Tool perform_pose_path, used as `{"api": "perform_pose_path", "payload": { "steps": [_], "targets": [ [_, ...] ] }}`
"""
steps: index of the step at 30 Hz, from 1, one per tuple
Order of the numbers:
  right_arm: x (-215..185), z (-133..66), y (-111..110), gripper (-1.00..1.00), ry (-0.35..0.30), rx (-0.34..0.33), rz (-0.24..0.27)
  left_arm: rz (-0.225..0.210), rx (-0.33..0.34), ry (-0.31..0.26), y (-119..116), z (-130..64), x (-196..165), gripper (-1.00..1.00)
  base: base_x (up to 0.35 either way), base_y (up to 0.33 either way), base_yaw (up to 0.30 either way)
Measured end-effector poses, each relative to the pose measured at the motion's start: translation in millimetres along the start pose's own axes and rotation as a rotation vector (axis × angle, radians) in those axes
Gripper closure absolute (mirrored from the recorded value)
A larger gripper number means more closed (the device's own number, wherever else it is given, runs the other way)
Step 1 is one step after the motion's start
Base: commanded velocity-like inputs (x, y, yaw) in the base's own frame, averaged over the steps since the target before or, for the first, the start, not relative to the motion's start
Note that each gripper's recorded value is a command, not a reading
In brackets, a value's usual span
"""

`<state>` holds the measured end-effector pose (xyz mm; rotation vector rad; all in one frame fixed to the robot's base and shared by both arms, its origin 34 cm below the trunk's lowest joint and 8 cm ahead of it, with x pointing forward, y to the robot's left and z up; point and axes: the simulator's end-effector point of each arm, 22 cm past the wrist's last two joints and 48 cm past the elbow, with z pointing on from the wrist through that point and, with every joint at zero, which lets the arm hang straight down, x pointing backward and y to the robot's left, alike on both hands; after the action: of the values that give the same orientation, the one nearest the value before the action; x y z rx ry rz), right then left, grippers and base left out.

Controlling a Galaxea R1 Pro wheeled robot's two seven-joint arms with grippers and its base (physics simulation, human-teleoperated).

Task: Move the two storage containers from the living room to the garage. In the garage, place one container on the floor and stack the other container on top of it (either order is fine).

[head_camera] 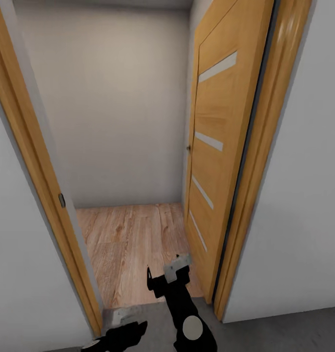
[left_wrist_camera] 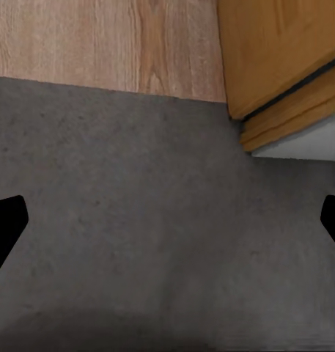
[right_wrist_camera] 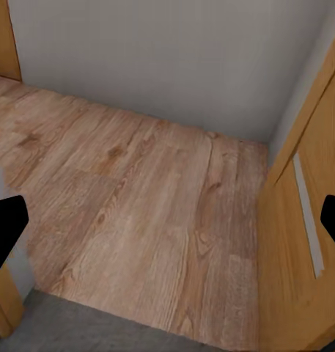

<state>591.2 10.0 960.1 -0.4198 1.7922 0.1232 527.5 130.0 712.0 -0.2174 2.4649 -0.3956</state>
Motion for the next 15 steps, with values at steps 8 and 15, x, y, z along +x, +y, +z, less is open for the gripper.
{"api": "perform_pose_path", "payload": {
  "steps": [8,15],
  "targets": [
    [-18,8.2,17,-1.0,-0.01,-0.112,0.007,0.035,0.02,0.034,-18,14.3,6,-1.0,0.0,0.0,0.0],
    [-12,8.0,15,-1.0,0.033,-0.419,0.129,0.041,0.008,0.046,-12,16.9,11,-1.0,0.0,0.0,0.0]
  ]
}}
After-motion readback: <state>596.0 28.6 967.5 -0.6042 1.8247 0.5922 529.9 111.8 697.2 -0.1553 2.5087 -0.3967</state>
